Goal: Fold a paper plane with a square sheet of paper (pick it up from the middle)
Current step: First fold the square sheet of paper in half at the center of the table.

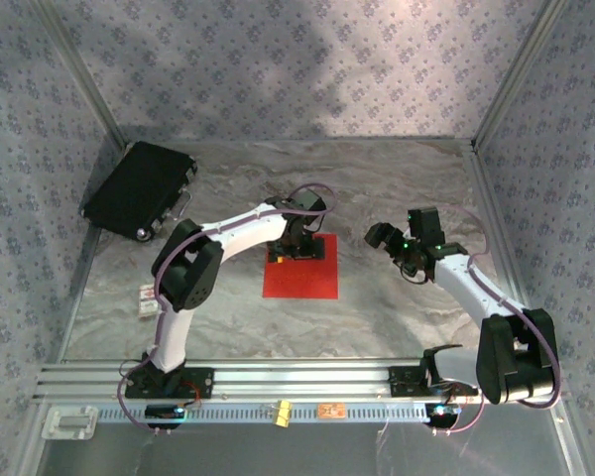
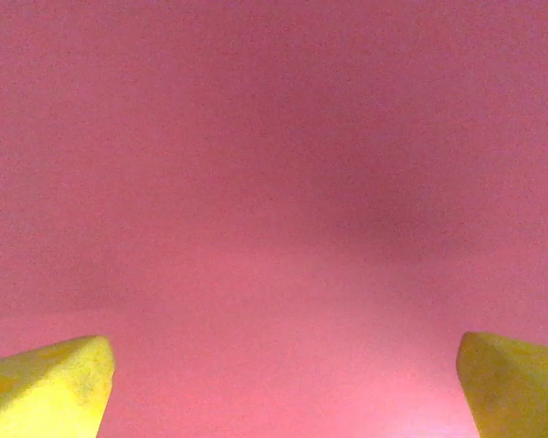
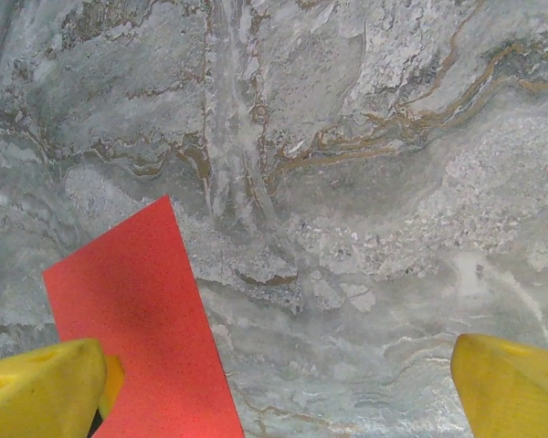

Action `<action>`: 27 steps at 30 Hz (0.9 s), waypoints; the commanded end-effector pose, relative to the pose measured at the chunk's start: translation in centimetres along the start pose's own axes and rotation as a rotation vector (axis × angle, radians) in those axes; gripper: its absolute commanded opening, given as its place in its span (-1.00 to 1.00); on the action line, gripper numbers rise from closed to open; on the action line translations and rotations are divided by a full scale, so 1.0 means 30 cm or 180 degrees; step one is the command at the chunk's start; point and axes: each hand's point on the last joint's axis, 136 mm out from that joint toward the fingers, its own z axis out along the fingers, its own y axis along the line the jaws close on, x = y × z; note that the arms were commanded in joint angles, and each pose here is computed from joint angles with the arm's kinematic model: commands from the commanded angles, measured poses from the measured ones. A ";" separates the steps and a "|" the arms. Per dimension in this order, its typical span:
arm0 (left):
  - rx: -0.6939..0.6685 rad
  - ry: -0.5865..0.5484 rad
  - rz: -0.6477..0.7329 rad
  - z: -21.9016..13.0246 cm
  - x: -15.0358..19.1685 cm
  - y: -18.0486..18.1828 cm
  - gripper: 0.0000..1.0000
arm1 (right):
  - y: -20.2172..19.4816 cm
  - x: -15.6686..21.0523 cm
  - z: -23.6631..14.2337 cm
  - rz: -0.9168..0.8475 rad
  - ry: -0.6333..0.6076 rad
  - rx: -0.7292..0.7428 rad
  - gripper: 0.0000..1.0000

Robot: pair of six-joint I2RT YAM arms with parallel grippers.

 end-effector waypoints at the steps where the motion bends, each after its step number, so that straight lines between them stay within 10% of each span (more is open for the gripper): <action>1: -0.0111 0.0075 0.0067 0.014 0.001 0.004 0.92 | -0.011 0.020 -0.011 -0.0027 0.0075 -0.0006 0.98; 27: -0.0394 0.0213 0.0124 0.070 0.025 0.021 0.92 | -0.038 0.028 -0.020 0.0053 0.0097 0.0005 0.98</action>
